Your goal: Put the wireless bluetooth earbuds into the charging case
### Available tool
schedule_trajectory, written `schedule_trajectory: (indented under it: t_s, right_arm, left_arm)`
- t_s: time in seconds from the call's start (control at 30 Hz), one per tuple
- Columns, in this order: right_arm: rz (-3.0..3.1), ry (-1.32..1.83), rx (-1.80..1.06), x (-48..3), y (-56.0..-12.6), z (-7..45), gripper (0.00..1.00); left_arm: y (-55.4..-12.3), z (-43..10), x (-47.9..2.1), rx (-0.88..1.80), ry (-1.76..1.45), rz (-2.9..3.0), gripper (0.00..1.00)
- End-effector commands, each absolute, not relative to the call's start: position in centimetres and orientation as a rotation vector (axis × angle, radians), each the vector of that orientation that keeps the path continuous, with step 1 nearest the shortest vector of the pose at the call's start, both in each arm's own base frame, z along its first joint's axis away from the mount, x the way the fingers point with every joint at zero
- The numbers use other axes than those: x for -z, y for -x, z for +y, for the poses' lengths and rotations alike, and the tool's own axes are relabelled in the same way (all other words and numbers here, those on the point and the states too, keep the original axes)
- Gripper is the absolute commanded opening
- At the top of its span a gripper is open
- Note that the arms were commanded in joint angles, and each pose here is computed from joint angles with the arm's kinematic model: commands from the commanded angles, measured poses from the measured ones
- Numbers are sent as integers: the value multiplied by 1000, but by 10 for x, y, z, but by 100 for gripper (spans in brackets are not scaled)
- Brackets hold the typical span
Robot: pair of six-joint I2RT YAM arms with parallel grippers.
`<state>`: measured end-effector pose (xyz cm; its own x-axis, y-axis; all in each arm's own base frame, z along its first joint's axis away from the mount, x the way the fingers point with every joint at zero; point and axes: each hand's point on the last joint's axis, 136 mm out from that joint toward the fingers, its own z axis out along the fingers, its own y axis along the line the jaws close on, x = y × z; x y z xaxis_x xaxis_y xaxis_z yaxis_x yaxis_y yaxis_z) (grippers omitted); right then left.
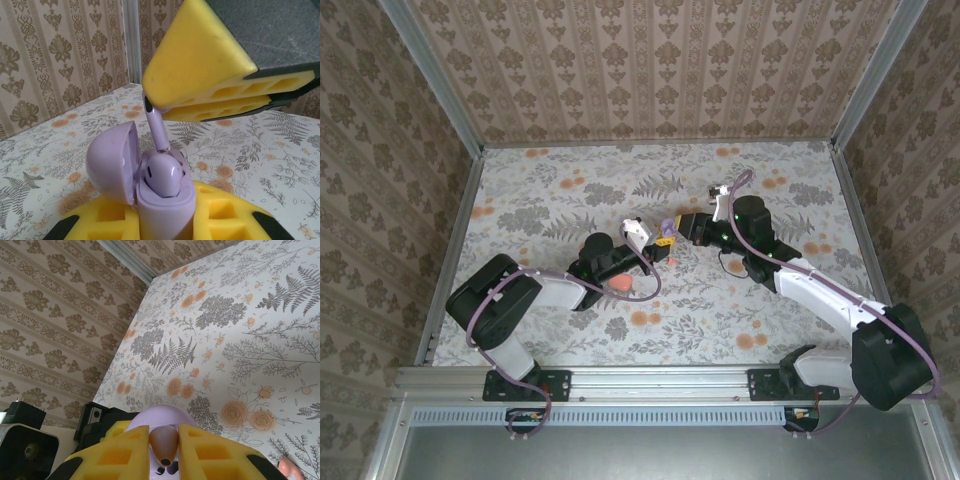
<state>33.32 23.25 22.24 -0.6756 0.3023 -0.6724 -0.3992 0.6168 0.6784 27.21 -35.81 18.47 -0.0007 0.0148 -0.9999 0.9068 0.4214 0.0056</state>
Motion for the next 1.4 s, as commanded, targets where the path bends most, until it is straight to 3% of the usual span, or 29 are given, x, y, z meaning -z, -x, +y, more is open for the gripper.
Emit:
schedule_trajectory:
  t_s: [0.0,1.37]
  right_arm:
    - [2021,120,-1112,-220,-330,237,19]
    - [2048,167,-1007,-217,-322,227,18]
  left_arm:
    - [-271,-361,-219,903,-861,1301,12]
    - [-274,-357,-232,896,-830,1273,12]
